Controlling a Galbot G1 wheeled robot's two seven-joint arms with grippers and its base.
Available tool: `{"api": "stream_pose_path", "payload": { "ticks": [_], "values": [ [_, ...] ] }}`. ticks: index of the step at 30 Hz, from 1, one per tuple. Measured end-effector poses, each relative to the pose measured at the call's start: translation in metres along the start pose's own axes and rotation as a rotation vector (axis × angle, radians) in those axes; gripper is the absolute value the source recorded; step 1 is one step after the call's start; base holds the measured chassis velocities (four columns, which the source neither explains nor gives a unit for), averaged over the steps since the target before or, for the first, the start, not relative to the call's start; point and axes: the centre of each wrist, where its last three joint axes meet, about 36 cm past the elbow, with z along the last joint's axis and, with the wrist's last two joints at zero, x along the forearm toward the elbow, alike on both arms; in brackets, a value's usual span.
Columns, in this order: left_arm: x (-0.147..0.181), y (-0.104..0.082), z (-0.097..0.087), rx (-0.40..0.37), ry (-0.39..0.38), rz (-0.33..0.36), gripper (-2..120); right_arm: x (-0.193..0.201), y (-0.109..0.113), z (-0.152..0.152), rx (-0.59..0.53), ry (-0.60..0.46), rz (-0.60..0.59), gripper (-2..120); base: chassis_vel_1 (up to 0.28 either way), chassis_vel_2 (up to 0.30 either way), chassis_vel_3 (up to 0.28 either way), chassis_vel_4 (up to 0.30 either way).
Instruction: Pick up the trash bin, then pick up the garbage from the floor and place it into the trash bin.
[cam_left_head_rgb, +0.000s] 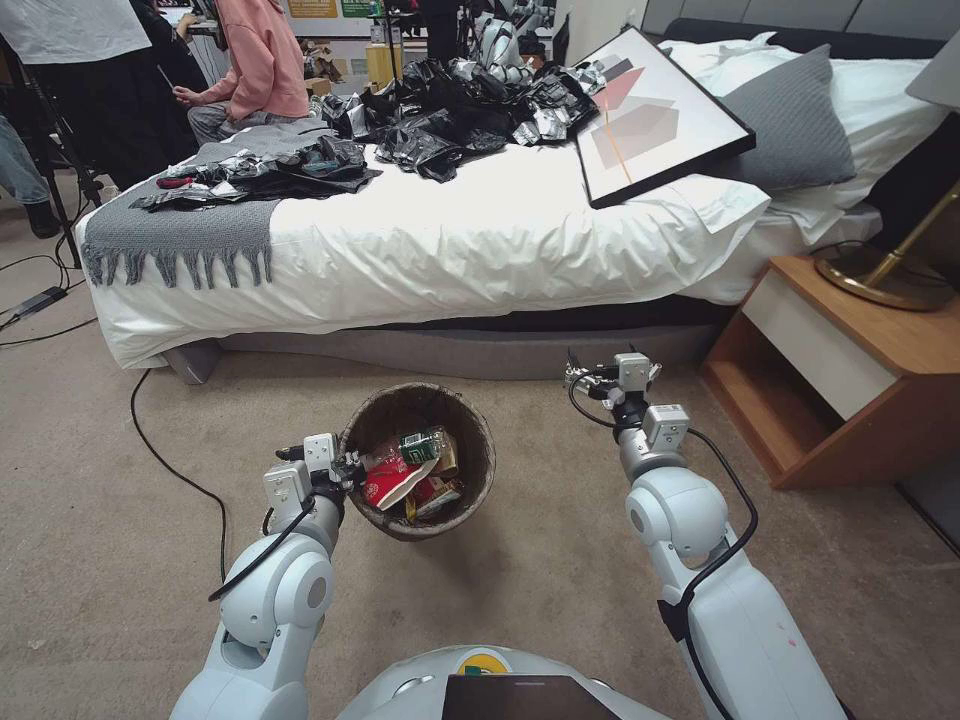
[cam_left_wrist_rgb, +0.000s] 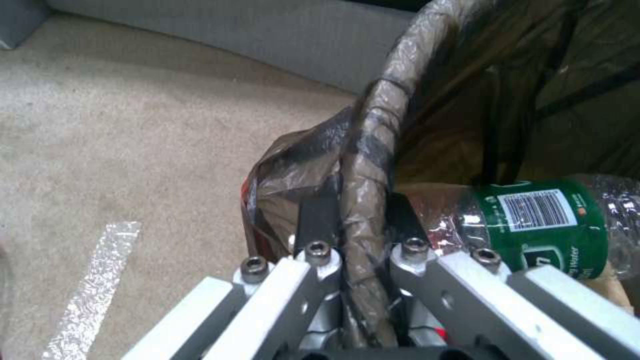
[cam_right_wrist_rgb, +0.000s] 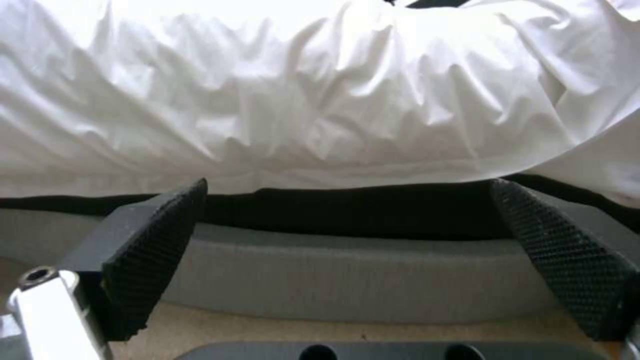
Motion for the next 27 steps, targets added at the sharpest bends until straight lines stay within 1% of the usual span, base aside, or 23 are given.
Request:
{"api": "stream_pose_path", "payload": {
  "ticks": [27],
  "values": [
    [-0.0011, 0.0, -0.0008, 0.003, -0.002, 0.001, 2, -0.0023, -0.0019, -0.001, -0.003, -0.002, -0.006, 100, 0.004, 0.005, 0.003, 0.006]
  ]
}}
